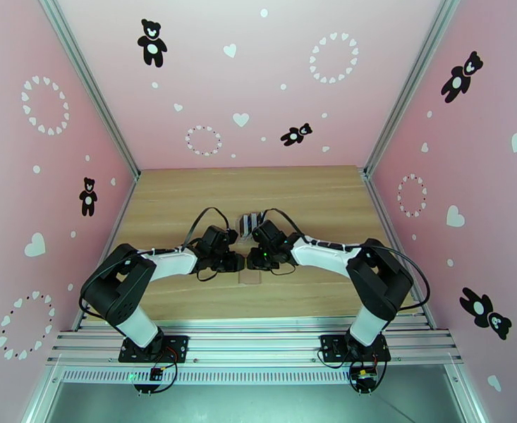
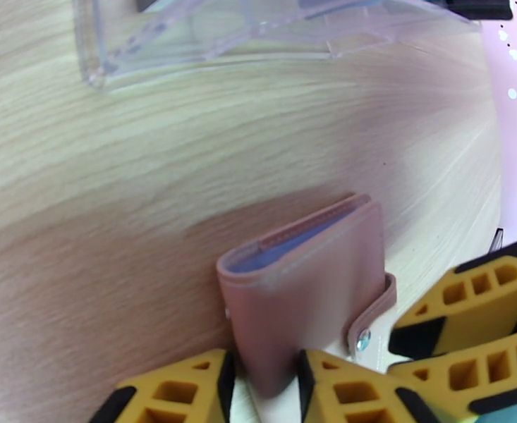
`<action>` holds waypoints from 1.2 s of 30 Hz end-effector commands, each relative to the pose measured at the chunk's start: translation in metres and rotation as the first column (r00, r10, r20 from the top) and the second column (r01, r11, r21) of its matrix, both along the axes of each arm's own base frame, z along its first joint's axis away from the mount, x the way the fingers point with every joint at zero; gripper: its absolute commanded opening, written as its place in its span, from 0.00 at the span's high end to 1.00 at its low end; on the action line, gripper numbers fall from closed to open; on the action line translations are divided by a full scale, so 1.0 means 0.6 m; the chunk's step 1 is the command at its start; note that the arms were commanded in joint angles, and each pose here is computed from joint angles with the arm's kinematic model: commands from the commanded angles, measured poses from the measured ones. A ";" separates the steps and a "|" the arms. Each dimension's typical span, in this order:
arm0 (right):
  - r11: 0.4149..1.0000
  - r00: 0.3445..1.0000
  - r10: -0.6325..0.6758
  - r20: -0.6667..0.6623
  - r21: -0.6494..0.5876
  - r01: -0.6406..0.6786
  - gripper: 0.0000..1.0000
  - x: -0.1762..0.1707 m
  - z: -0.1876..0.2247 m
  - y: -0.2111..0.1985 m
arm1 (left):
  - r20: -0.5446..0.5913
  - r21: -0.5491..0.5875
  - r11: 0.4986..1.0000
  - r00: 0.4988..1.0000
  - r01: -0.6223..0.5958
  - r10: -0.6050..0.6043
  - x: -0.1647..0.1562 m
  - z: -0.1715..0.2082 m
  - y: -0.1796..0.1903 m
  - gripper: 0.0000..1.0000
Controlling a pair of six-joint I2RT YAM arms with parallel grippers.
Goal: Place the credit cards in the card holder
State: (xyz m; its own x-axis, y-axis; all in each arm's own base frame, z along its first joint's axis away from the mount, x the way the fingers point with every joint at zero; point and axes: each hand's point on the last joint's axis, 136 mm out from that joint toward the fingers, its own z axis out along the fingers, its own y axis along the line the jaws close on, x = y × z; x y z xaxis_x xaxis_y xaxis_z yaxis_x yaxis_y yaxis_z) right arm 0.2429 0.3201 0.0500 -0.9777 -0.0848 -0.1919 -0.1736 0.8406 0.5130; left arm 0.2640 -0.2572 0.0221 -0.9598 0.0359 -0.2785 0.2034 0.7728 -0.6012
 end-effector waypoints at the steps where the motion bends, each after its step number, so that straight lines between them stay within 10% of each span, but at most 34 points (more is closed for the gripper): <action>1: 1.000 1.000 0.011 0.001 0.014 -0.011 0.85 -0.010 0.007 0.002 | -0.001 0.028 0.998 0.999 -0.053 0.053 0.001 -0.006 0.031 0.65; 27: 1.000 0.999 0.023 -0.030 -0.002 -0.023 0.91 -0.014 -0.029 0.011 | 0.044 -0.006 0.993 0.992 -0.117 0.117 0.014 0.017 0.058 0.65; 36: 0.999 0.998 0.033 0.048 0.014 -0.033 0.69 -0.011 0.041 0.000 | 0.036 -0.039 0.995 0.995 -0.096 0.098 0.012 0.020 0.048 0.64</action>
State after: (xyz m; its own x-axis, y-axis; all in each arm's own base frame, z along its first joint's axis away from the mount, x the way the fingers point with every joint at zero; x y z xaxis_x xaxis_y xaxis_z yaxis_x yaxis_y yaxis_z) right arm 0.2368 0.3255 0.0561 -0.9718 -0.1121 -0.2075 -0.2074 0.8249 0.5258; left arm 0.2699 -0.2255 0.0271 -0.9508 -0.0604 -0.3039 0.1401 0.7910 -0.5955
